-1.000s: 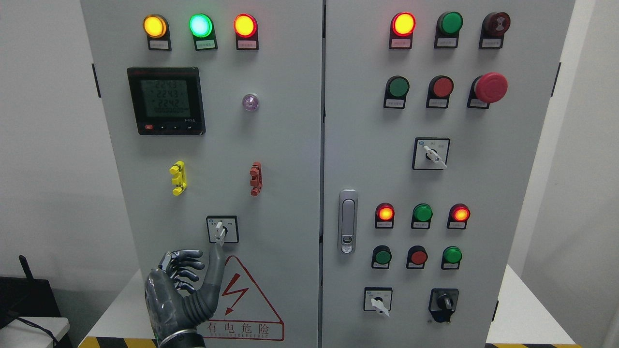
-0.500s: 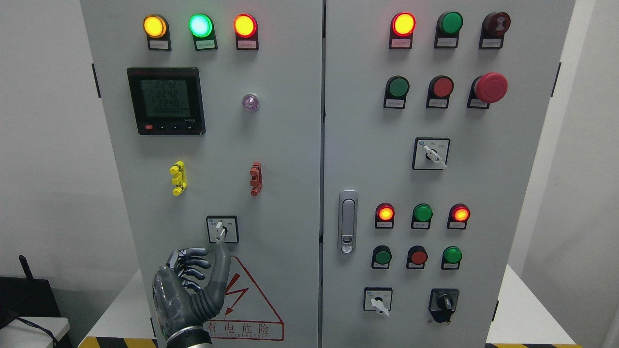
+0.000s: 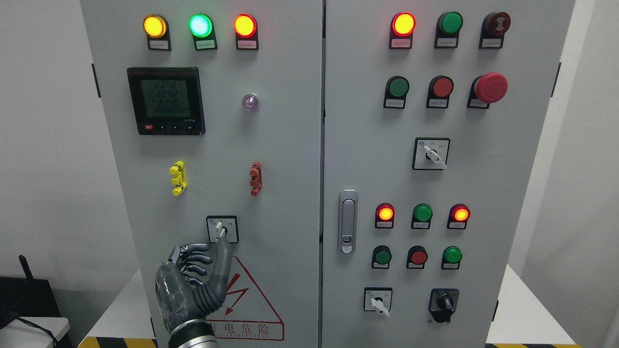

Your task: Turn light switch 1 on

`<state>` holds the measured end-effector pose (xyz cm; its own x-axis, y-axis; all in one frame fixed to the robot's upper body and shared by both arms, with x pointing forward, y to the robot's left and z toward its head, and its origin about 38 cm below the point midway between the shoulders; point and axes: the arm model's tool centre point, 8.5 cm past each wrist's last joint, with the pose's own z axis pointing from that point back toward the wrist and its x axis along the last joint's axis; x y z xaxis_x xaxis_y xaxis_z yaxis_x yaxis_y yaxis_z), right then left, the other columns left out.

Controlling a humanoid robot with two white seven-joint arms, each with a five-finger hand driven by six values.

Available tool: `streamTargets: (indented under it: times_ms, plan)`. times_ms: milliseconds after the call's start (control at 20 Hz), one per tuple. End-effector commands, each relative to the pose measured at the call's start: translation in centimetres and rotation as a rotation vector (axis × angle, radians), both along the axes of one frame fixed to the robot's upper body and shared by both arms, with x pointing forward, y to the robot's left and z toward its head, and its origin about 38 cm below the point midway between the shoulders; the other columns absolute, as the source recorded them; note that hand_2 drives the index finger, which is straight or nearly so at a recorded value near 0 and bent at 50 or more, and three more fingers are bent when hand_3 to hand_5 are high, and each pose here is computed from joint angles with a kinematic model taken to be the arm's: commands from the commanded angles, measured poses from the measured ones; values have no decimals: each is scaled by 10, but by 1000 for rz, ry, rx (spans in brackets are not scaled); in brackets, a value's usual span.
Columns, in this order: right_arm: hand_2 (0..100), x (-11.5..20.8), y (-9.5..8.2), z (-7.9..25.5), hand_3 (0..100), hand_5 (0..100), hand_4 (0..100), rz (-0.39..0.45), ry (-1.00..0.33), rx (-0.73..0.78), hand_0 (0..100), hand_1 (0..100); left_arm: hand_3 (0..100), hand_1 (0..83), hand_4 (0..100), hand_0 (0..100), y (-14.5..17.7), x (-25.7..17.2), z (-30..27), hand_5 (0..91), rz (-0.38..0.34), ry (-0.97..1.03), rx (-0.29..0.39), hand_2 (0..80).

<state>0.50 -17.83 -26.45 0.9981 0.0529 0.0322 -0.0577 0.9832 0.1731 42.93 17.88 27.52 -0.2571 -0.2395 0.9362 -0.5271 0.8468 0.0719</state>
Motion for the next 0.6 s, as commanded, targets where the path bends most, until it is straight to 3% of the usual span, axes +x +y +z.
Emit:
streamTargets:
  times_ms: [0, 550]
  plan:
    - [0, 0, 0, 0, 0, 0, 0, -17, 1, 4, 120, 389, 726, 468, 812, 132, -3, 6, 3, 819, -15, 5, -9, 501]
    - [0, 0, 0, 0, 0, 0, 0, -18, 1, 3, 120, 389, 729, 448, 813, 176, -3, 7, 5, 822, -16, 4, -11, 506]
